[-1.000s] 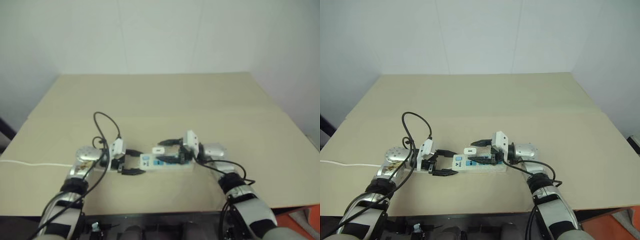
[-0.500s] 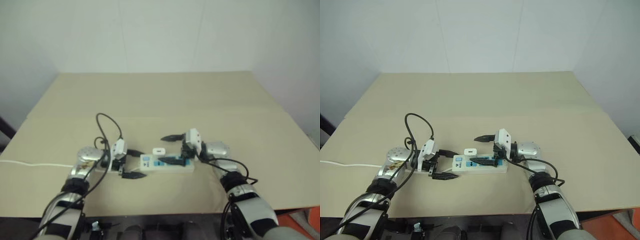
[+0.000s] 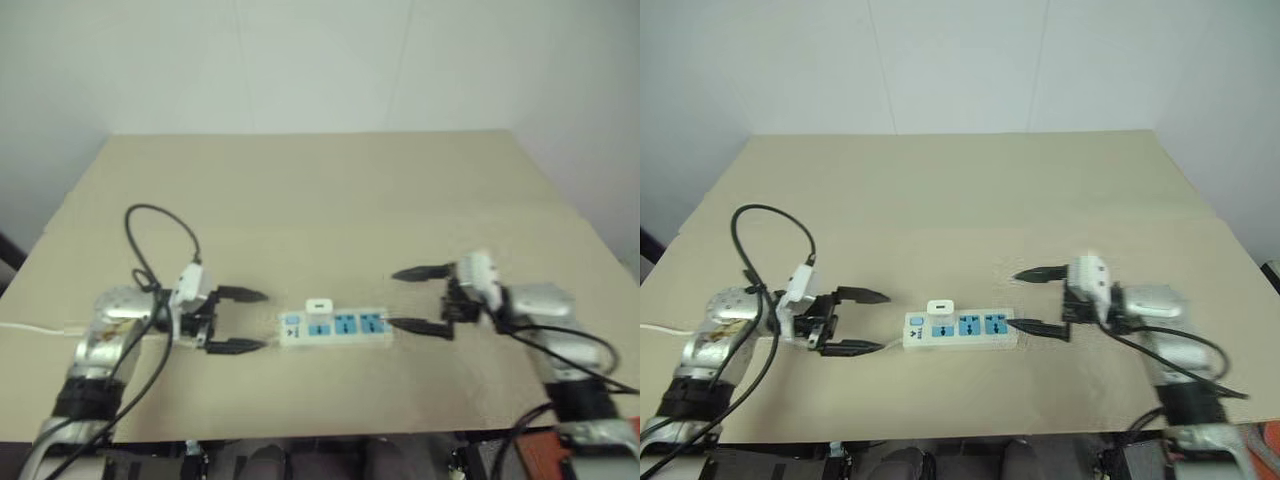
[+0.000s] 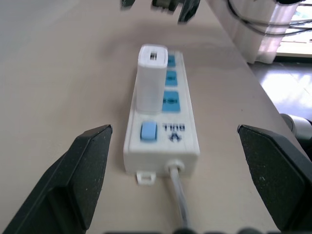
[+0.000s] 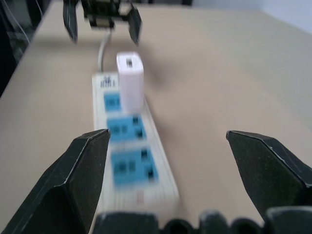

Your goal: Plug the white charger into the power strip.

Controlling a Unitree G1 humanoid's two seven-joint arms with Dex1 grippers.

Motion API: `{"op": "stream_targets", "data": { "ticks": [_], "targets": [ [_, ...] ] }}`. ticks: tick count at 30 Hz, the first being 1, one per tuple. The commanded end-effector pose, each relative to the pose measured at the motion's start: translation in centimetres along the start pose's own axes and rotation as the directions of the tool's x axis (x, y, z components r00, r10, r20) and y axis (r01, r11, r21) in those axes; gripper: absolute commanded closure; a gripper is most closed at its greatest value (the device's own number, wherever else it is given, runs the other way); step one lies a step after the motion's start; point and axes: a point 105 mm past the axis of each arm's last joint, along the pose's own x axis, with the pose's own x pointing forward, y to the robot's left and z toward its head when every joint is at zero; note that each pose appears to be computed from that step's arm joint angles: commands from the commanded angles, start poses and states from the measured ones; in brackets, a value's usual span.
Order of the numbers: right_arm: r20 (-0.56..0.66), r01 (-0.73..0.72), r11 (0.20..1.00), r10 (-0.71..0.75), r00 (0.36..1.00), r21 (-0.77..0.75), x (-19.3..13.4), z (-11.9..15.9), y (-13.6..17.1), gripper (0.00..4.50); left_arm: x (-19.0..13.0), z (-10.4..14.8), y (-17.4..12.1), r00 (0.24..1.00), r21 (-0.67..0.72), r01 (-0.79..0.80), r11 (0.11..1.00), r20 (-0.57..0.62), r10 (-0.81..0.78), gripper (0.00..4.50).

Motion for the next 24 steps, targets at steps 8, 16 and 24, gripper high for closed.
{"op": "stream_targets", "data": {
  "ticks": [8,16,24],
  "targets": [
    [-0.293,0.114,0.973,-0.051,0.955,0.202,-4.5,0.2,1.4,0.0,-1.5,0.2,0.3,0.997,-0.007,-0.07,0.998,-0.035,0.069,0.02],
    [-0.352,0.163,0.975,-0.101,0.93,0.151,-5.6,0.3,0.9,0.0,-0.4,0.6,0.6,0.999,0.007,-0.035,0.999,-0.022,0.035,0.02],
    [-0.377,0.182,0.977,-0.127,0.917,0.113,-6.4,0.6,0.6,0.0,-0.9,0.1,0.7,0.998,0.004,-0.035,0.999,-0.044,0.035,0.02]
  ]
}}
